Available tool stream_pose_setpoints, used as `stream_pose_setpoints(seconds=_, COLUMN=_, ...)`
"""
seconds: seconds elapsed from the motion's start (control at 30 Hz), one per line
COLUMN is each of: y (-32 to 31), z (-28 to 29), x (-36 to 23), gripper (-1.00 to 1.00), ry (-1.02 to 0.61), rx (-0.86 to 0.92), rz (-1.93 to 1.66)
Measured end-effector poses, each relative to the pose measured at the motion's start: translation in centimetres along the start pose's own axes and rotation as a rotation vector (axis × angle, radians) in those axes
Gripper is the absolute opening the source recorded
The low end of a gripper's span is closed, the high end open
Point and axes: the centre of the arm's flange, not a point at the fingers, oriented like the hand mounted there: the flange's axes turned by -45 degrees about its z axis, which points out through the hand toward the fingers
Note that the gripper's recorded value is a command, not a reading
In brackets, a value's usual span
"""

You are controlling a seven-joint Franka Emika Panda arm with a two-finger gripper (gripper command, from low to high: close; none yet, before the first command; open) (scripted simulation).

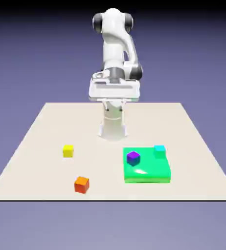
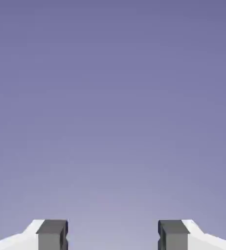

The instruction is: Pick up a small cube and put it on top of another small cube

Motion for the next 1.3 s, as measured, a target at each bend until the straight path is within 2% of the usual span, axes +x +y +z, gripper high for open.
stream_pose_setpoints(seconds=0.23, y=5.0, z=8.5, x=-3.6, gripper=0.00, ry=-0.407, rx=-0.008, rz=-0.007)
stream_pose_setpoints(seconds=0.5, y=11.4, z=15.9, x=-11.0, gripper=0.00, ry=-0.877, rx=0.001, rz=-0.003)
stream_pose_setpoints(seconds=0.73, y=17.3, z=19.2, x=-19.1, gripper=0.00, ry=-1.292, rx=0.022, rz=0.024)
stream_pose_setpoints(seconds=0.97, y=23.1, z=19.3, x=-27.1, gripper=0.00, ry=-1.706, rx=0.051, rz=0.084)
stream_pose_setpoints(seconds=1.03, y=23.1, z=19.3, x=-27.2, gripper=0.00, ry=-1.712, rx=0.051, rz=0.086)
stream_pose_setpoints(seconds=1.13, y=22.8, z=20.0, x=-32.0, gripper=0.00, ry=-1.712, rx=0.051, rz=0.085)
stream_pose_setpoints(seconds=1.17, y=22.6, z=20.1, x=-33.5, gripper=-1.00, ry=-1.712, rx=0.051, rz=0.086)
stream_pose_setpoints(seconds=1.23, y=22.6, z=20.1, x=-33.5, gripper=-1.00, ry=-1.712, rx=0.052, rz=0.087)
stream_pose_setpoints(seconds=1.3, y=22.9, z=19.8, x=-30.3, gripper=-1.00, ry=-1.712, rx=0.052, rz=0.087)
